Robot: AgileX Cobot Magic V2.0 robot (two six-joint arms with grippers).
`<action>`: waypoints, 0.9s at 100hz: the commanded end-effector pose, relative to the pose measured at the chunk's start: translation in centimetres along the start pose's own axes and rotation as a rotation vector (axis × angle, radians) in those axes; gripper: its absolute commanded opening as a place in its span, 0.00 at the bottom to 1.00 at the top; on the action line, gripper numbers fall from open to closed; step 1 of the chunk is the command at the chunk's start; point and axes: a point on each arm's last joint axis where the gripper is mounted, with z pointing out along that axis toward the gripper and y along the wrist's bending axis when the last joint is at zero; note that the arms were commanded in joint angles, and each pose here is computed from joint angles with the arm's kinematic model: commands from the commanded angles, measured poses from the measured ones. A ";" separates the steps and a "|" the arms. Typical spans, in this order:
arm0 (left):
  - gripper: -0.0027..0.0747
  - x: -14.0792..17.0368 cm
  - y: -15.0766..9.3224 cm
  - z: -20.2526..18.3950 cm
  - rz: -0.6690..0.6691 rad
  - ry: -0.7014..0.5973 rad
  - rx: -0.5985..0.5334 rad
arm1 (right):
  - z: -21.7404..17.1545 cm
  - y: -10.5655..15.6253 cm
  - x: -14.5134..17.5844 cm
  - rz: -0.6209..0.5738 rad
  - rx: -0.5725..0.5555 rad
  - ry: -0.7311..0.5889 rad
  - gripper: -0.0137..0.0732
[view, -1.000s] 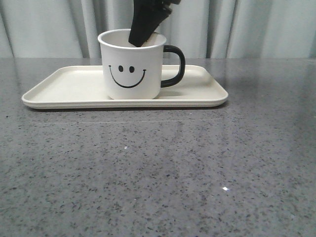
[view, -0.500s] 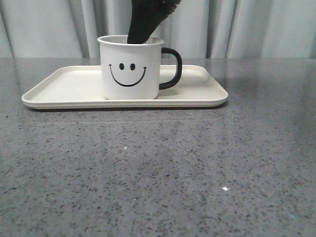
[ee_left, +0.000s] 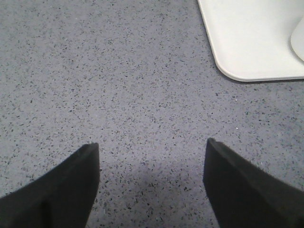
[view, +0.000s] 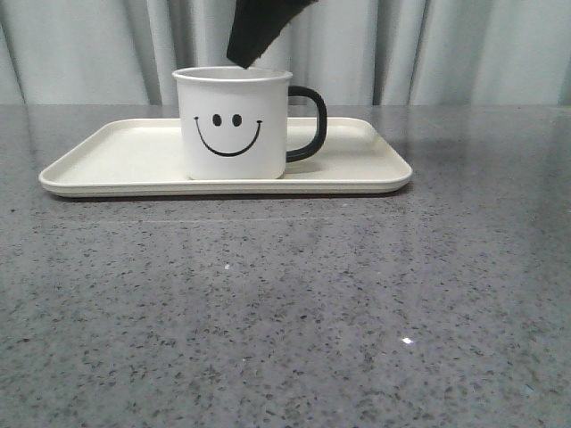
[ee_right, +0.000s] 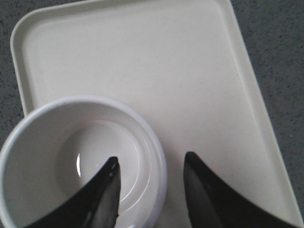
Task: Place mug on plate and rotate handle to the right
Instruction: 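Open the right gripper and lift it out of the mug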
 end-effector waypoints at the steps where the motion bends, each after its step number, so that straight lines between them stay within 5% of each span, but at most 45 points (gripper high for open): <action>1: 0.63 -1.2 -0.2 -0.5 -0.015 -0.082 0.016 | -6.4 1.0 -2.3 -0.017 0.105 -0.149 0.54; 43: 0.63 -1.2 -0.2 -0.5 -0.015 -0.082 0.016 | -17.8 2.6 -1.3 0.129 0.363 -0.226 0.54; 66: 0.63 -1.2 -0.2 -0.5 -0.015 -0.082 0.016 | -22.6 4.0 2.0 0.219 0.462 -0.223 0.54; 90: 0.63 -1.2 -0.2 -0.5 -0.015 -0.082 0.016 | -27.5 6.1 6.9 0.316 0.687 -0.278 0.54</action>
